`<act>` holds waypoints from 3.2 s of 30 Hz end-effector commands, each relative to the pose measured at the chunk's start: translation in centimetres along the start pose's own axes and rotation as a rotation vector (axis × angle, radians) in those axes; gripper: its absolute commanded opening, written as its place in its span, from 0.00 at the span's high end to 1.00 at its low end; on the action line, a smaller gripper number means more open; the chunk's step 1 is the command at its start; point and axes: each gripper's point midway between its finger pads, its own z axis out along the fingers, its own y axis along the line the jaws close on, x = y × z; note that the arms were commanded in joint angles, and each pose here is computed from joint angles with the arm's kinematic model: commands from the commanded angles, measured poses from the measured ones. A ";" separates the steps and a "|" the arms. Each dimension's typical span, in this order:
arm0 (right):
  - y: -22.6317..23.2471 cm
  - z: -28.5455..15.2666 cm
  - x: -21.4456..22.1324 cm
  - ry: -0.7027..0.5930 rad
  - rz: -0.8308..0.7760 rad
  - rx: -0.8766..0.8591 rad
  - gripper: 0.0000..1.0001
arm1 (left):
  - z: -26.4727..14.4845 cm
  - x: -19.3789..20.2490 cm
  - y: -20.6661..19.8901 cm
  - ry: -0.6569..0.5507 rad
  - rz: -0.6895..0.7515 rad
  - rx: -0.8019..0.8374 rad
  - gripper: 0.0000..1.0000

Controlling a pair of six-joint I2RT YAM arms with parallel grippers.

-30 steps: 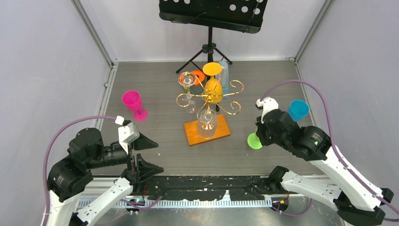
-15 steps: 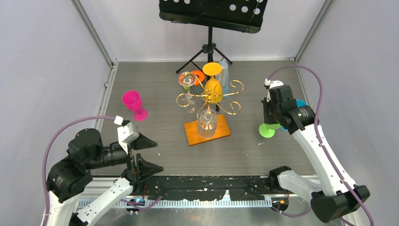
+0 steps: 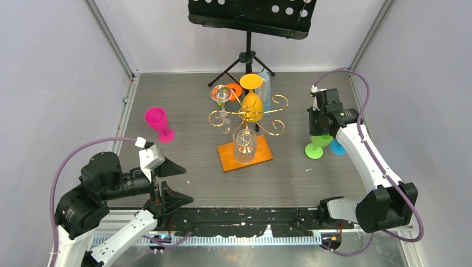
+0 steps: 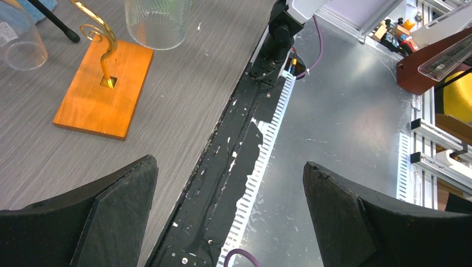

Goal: Take the wine glass off the wine glass rack
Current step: Place the wine glass at the center of the board, then adjust the wine rack at the center of the board.

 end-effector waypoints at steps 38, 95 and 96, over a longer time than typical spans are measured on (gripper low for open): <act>0.3 -14.8 -8.3 -0.387 0.054 -0.141 0.40 | 0.5 -4.1 2.0 -0.058 -0.073 -0.126 0.00; 15.6 -25.9 -4.6 -0.477 -0.027 -0.883 0.40 | 7.7 -10.9 5.0 -0.065 -0.468 -0.117 0.19; 15.2 -25.4 -4.7 -0.481 -0.017 -0.852 0.40 | 7.2 -10.8 5.8 -0.067 -0.454 -0.175 0.19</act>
